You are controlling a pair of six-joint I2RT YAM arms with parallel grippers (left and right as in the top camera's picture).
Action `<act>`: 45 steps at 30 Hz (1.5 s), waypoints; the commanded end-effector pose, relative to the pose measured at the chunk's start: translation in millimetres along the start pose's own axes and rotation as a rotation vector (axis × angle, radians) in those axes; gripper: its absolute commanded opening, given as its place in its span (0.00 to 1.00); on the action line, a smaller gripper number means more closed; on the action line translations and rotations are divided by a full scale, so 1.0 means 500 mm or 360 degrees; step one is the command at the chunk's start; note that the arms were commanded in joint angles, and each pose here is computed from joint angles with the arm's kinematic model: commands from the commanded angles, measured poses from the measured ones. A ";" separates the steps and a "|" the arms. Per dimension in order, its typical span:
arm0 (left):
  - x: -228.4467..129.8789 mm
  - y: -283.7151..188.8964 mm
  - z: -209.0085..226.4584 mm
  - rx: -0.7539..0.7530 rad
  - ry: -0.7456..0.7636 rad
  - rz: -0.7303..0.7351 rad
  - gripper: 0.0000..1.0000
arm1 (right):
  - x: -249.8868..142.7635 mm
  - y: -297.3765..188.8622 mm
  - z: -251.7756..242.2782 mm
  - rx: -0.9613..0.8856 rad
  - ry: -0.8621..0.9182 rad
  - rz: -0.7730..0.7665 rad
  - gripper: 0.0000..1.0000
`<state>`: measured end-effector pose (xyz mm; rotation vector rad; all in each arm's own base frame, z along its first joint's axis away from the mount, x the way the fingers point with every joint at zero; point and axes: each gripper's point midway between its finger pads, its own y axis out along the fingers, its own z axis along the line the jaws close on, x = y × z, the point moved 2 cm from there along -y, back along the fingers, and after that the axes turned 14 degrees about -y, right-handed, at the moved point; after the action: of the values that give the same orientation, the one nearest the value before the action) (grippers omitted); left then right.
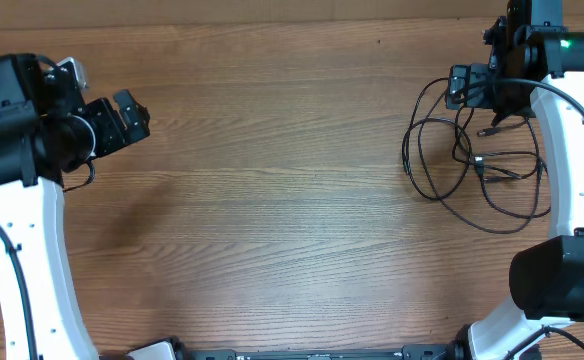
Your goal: Untangle cables
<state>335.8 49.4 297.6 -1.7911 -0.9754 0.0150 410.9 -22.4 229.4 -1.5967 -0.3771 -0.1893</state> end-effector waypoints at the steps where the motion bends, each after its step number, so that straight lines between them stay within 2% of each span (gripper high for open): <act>1: 0.003 -0.020 -0.010 -0.0019 0.0015 -0.0040 1.00 | -0.001 0.007 0.000 0.0009 0.0009 0.0008 1.00; 4: 0.002 -0.022 -0.011 -0.0021 0.0016 -0.0045 1.00 | -0.001 0.007 0.000 0.0009 0.0009 0.0008 1.00; 8: 0.013 -0.025 0.022 0.0147 0.0009 -0.0112 1.00 | -0.001 0.007 0.000 0.0009 0.0009 0.0008 1.00; 18: -0.002 -0.013 0.039 0.0167 0.0014 -0.0129 1.00 | -0.001 0.007 0.000 0.0009 0.0009 0.0008 1.00; 33: -0.074 0.148 0.091 -0.0151 0.0155 -0.0473 1.00 | -0.001 0.007 0.000 0.0009 0.0009 0.0008 1.00; 38: -0.126 0.199 0.095 -0.0300 0.0293 -0.0660 1.00 | -0.001 0.007 0.000 0.0009 0.0009 0.0008 1.00; 45: -0.203 0.212 0.106 -0.0461 0.0405 -0.0919 1.00 | -0.001 0.007 0.000 0.0009 0.0009 0.0008 1.00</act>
<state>324.2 20.6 160.9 -1.6742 -1.3166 -0.6848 410.5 -22.4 228.5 -1.5966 -0.3744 -0.1871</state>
